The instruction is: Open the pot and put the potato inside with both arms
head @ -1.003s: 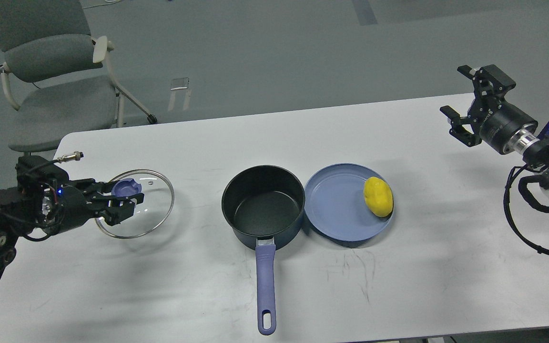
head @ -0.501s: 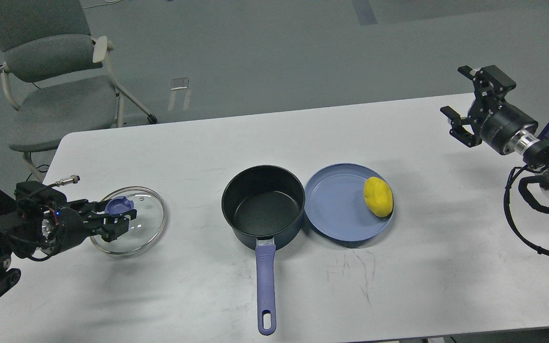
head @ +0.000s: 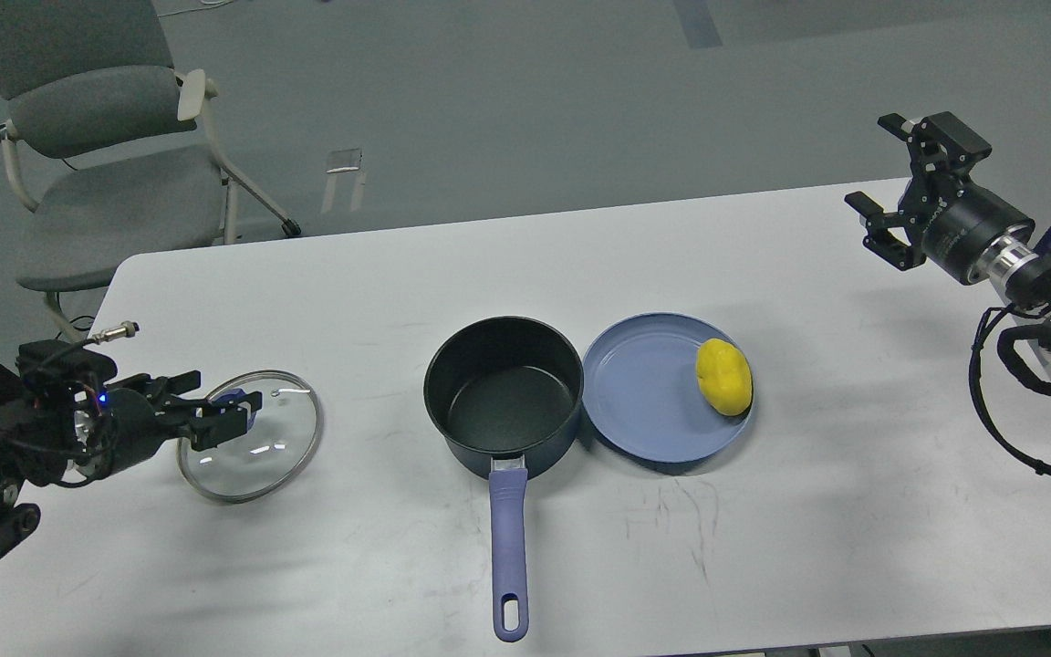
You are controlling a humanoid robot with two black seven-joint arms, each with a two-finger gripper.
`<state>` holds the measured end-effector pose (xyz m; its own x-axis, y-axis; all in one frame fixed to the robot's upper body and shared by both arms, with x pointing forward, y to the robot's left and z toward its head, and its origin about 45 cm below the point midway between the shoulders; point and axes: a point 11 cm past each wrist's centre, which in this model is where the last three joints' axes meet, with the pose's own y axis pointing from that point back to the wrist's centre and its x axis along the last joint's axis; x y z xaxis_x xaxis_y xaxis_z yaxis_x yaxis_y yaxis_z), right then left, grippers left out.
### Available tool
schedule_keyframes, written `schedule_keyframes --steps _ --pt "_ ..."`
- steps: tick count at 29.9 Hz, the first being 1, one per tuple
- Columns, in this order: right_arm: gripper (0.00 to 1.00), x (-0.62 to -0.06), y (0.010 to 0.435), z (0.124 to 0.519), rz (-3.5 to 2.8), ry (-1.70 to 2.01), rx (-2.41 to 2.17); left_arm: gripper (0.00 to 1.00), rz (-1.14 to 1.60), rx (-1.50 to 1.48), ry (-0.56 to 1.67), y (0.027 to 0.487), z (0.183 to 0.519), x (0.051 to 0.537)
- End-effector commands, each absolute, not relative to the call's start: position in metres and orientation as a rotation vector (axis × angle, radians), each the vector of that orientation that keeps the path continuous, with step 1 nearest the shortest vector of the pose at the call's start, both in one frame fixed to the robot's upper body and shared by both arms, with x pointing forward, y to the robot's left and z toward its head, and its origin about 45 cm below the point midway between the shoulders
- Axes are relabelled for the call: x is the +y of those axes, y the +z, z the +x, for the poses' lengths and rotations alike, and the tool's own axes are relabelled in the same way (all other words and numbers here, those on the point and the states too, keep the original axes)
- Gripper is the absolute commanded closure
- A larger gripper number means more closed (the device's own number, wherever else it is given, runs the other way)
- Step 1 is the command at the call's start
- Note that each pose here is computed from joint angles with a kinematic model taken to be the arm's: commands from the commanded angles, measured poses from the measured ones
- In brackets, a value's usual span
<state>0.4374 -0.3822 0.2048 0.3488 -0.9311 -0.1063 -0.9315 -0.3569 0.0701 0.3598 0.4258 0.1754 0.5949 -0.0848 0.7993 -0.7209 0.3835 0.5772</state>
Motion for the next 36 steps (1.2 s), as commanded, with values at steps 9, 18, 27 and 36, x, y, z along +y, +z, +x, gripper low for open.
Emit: schedule_keyframes --steps 9,18,27,36 --pt "0.0 -0.272 0.337 0.481 -3.27 -0.668 1.19 0.03 0.56 -0.47 0.863 0.285 0.424 0.381" --pt "0.0 -0.213 0.311 0.439 -3.736 -1.288 0.317 0.03 0.527 -0.471 0.818 0.286 0.419 0.362" --pt "0.0 -0.226 0.252 0.406 -3.956 -1.168 -0.027 0.03 0.517 -0.466 0.804 0.284 0.418 0.356" --pt "0.0 -0.243 0.216 0.4 -4.088 -0.988 0.071 0.02 0.514 -0.462 0.799 0.282 0.418 0.354"
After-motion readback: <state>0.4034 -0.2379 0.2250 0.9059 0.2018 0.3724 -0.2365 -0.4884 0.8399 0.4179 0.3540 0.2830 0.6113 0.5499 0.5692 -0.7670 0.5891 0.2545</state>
